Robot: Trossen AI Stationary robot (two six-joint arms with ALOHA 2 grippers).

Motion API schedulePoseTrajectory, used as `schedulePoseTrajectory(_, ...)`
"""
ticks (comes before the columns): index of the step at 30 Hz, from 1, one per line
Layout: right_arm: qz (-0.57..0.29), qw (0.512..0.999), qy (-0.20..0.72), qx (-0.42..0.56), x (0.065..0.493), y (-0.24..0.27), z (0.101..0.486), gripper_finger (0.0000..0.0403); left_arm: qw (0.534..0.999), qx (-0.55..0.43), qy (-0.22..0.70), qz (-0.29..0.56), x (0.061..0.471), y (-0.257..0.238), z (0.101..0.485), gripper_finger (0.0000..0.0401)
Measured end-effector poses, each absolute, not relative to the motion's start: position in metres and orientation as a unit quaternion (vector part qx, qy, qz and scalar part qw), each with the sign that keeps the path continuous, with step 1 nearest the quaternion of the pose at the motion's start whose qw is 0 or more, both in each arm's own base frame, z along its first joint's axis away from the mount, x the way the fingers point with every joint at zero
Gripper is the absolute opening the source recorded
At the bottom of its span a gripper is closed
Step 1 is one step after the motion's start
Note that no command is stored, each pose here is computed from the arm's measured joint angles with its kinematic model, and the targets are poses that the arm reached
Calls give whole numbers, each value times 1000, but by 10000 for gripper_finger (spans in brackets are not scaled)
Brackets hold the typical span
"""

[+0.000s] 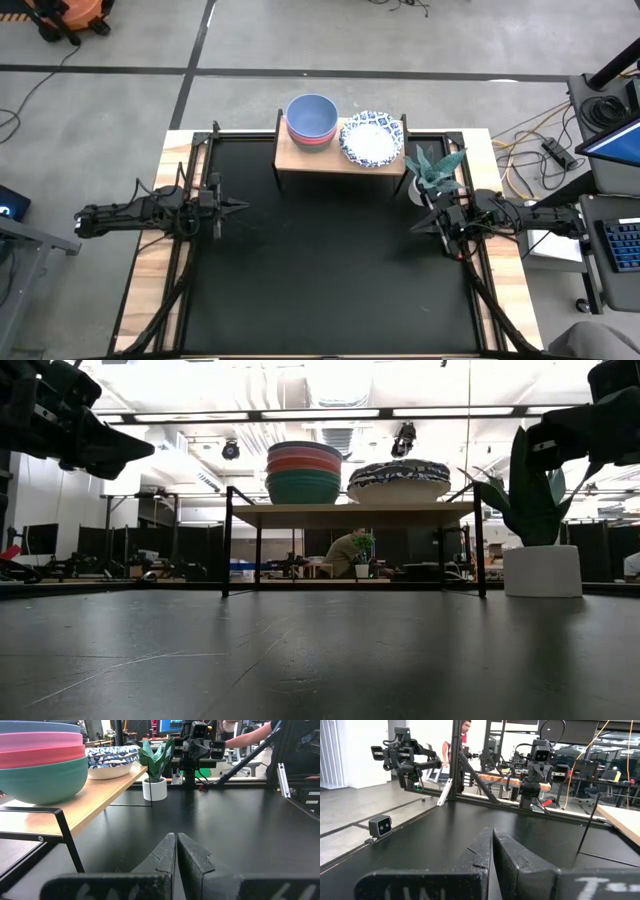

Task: Place and stack bowls onto a shelf
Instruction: Return to Home Position

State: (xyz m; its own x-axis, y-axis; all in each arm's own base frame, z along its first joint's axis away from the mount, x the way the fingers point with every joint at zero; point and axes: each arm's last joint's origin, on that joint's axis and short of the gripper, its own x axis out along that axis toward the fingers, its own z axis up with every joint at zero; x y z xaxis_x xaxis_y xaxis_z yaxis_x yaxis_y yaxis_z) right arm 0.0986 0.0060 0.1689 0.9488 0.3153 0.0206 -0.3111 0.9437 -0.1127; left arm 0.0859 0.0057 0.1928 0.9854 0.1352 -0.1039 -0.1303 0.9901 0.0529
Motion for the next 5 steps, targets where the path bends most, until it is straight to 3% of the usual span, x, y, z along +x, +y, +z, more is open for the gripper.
schedulePoseTrajectory(5, 159, 986, -19, -54, 99, 6, 169, 9, 996, 23, 54, 67, 86, 6, 193, 0)
